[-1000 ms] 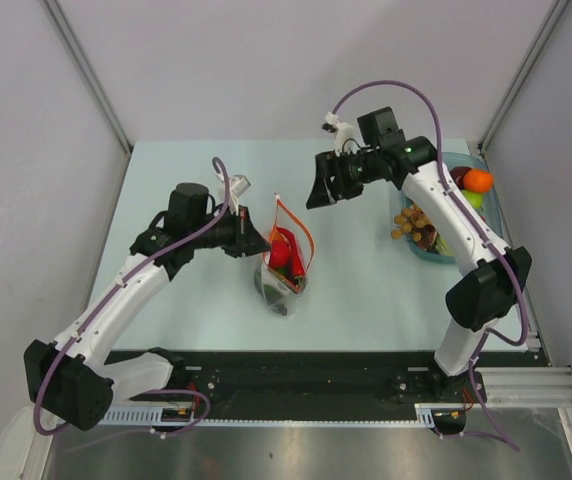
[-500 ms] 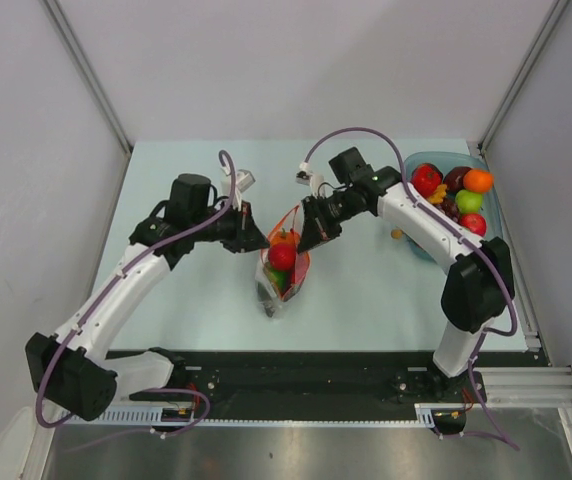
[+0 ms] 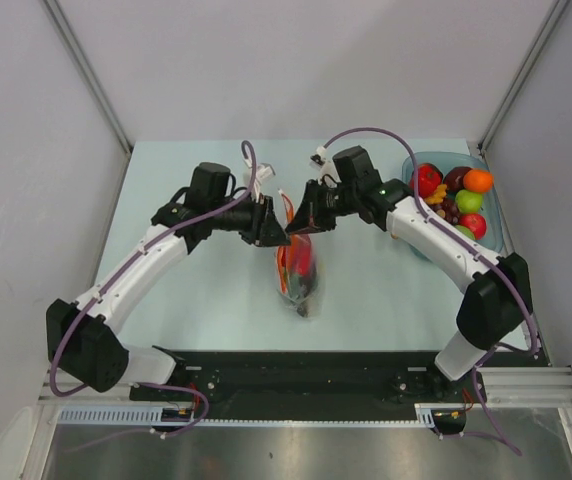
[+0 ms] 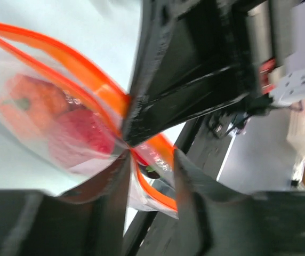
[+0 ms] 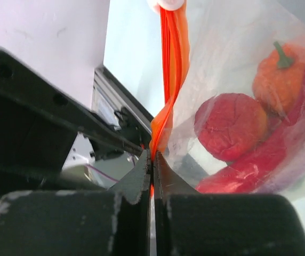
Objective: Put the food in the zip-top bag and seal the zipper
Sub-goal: Zip the zipper food storage bag at the center of the board.
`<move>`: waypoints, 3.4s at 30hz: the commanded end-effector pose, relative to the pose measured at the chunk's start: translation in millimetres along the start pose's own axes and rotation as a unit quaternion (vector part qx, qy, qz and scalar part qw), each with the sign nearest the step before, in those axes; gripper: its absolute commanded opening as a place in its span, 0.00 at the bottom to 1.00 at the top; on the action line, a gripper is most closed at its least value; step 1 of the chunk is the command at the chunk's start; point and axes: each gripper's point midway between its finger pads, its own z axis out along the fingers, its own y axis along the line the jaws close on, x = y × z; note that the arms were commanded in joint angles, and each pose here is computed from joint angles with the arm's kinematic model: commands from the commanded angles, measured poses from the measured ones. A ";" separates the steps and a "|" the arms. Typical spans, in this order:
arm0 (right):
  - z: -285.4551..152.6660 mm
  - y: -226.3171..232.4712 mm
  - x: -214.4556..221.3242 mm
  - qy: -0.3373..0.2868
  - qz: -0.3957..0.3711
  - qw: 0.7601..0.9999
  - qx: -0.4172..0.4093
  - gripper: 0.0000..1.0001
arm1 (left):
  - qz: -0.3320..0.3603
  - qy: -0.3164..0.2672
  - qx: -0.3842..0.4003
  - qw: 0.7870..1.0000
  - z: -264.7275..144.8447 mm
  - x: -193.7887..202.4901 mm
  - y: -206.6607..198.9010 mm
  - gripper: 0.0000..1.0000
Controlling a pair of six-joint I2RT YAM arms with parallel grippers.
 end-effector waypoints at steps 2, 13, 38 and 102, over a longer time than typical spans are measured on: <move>11.4 5.2 -20.5 -0.039 0.011 0.999 -0.009 0.00 | -0.028 -0.039 0.029 0.998 5.6 -12.0 -11.1 0.50; 13.0 -5.7 -20.9 -0.048 -0.006 0.999 0.020 0.00 | -0.039 -0.040 -0.100 0.993 12.0 -1.4 26.0 0.57; -147.4 -23.9 -70.9 -0.171 -0.320 0.932 -0.008 1.00 | 0.477 0.081 0.083 0.871 -56.3 34.4 -38.6 0.00; -78.3 26.3 68.0 -0.110 -0.644 0.744 -0.143 0.00 | 0.446 -0.070 0.031 0.892 -22.9 -18.5 -99.6 0.55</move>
